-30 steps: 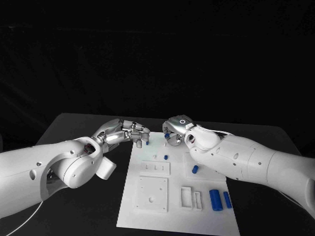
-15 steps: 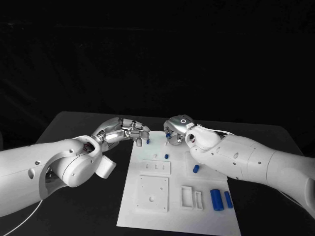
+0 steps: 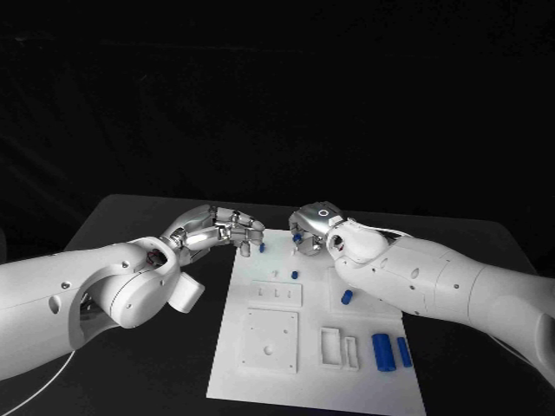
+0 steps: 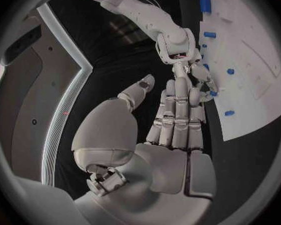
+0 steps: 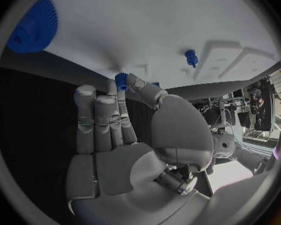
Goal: Assemble the parts on the task board
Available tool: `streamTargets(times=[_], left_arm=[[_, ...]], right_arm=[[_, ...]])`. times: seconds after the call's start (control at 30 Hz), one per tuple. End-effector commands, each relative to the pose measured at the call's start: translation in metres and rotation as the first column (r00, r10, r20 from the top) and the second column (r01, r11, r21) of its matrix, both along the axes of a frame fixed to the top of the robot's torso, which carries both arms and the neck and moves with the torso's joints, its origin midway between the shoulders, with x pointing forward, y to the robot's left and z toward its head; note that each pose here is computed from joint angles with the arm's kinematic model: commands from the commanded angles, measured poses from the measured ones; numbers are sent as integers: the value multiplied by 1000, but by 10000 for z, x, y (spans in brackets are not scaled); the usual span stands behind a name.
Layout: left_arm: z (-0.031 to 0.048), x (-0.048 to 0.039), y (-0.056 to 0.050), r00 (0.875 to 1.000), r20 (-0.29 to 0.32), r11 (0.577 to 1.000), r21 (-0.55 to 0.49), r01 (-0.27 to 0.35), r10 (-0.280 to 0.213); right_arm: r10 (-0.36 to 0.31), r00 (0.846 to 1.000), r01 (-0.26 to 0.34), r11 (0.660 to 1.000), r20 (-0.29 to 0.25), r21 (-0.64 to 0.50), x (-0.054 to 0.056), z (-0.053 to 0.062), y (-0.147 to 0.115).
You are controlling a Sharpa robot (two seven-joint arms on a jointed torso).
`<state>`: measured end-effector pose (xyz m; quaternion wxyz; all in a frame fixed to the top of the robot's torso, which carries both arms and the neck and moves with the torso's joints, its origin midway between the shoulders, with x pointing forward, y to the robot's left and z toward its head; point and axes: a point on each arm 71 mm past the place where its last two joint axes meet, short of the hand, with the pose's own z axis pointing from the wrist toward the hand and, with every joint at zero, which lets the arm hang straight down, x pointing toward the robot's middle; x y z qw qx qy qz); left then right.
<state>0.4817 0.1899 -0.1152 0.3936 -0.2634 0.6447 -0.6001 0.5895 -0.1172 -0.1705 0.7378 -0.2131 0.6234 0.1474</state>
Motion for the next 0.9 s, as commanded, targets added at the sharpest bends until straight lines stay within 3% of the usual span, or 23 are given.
streamTargets(times=[0.03, 0.4, 0.67, 0.9], left_arm=[[21, -9, -20, 1000, 12, 1000, -3, 18, -18], [28, -6, -5, 1000, 13, 1000, -2, 15, -15], [28, -3, 16, 1000, 13, 1000, -2, 10, -10], [62, -2, 74, 1000, 21, 1000, -2, -1, 1]], right_arm=[[-1, 999, 1, 1000, -41, 15, 9, -21, 5], [-9, 999, 11, 999, -38, 39, 17, -10, -37], [11, 1000, -10, 996, -19, 87, -35, 47, -70], [46, 998, -40, 983, -31, 179, -150, 307, -195]])
